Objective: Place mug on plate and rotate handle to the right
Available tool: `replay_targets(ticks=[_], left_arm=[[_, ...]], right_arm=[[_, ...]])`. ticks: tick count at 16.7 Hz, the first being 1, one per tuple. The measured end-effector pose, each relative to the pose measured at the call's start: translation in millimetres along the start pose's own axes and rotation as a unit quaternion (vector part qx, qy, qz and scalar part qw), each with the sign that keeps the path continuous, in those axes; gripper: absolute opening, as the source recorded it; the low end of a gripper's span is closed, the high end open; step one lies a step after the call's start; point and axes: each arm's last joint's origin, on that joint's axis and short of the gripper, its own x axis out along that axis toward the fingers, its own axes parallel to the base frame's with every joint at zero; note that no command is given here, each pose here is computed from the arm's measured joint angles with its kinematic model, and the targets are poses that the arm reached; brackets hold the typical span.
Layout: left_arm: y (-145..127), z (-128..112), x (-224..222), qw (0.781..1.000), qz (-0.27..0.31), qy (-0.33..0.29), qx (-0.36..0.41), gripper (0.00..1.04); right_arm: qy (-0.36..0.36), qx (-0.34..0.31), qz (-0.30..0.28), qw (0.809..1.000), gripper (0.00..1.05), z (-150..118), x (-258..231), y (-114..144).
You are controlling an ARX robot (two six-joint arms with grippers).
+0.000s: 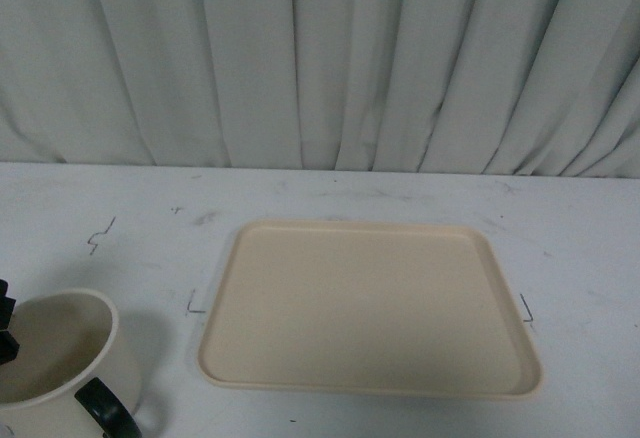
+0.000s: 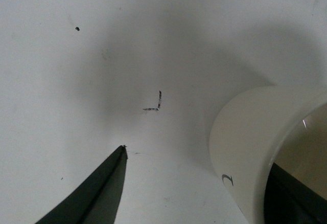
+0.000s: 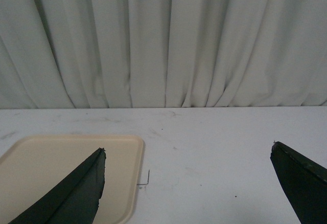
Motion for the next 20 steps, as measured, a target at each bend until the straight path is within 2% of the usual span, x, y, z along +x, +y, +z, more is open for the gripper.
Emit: replay_targets(ticks=[6,8,11,14,18,20], left_arm=[[-6.1,-0.4,-4.3,1.000,-0.002,0.003,0.006,0.06],[-12.0,3.7,-17.9,1.000,-0.006,-0.007,0.015,0.03],[-43.6,34.8,-38.6,0.997,-0.031,-0.057,0.052,0.03],[-103.3,56.8,-40.8,0.988,-0.076,-0.072,0.118,0.03],[-188.6,60.1,-21.5,0.969,-0.121,-0.044,0.211,0.03],[-212.4,63.3,-11.1,0.961,-0.130,-0.038,0.239,0.03]], right_arm=[[0.000,0.000,0.000,1.000,0.98,0.0,0.0,0.0],[0.000,0.000,0.000,1.000,0.98,0.0,0.0,0.0],[0.000,0.000,0.000,1.000,0.98,0.0,0.0,0.0],[0.000,0.000,0.000,1.000,0.98,0.0,0.0,0.0],[0.000,0.000,0.000,1.000,0.98,0.0,0.0,0.0],[0.000,0.000,0.000,1.000,0.98,0.0,0.0,0.0]])
